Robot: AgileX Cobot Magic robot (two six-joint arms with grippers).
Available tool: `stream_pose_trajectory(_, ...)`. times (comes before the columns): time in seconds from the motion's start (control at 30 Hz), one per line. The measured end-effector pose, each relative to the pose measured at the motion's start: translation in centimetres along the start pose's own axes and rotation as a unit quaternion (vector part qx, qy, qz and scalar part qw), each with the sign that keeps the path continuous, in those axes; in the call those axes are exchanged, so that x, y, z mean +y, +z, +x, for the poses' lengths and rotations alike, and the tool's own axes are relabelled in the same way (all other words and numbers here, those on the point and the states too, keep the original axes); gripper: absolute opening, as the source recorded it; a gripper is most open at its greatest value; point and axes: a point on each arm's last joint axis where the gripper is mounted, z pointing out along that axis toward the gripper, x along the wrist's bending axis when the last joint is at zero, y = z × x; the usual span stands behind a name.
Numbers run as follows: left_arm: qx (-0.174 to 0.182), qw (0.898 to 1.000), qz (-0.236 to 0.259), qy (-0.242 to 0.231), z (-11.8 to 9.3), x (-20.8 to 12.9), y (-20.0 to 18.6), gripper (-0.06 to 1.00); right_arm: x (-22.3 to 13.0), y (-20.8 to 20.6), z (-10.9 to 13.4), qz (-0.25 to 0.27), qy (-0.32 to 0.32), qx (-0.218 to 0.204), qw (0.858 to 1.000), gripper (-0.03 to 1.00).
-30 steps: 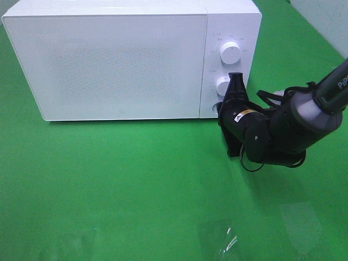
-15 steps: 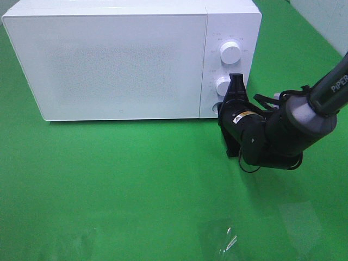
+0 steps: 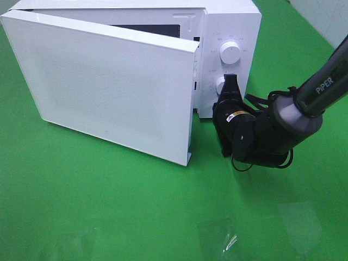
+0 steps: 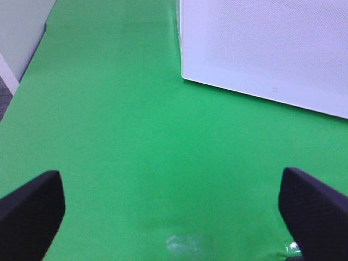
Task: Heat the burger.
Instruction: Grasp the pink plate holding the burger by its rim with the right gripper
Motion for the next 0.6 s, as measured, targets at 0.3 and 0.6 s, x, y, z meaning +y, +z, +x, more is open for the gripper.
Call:
stream_pose_trajectory(0.3, 0.000, 1.000, 0.000, 0.000, 0.0, 0.0, 0.0, 0.99, -0.2, 0.0, -0.1, 0.004, 0.002, -0.012, 1.000, 0.00)
stream_pose_trajectory(0.6, 0.000, 1.000, 0.000, 0.000, 0.0, 0.0, 0.0, 0.99, -0.3, -1.6, 0.4, 0.009, 0.001, -0.004, 1.000, 0.00)
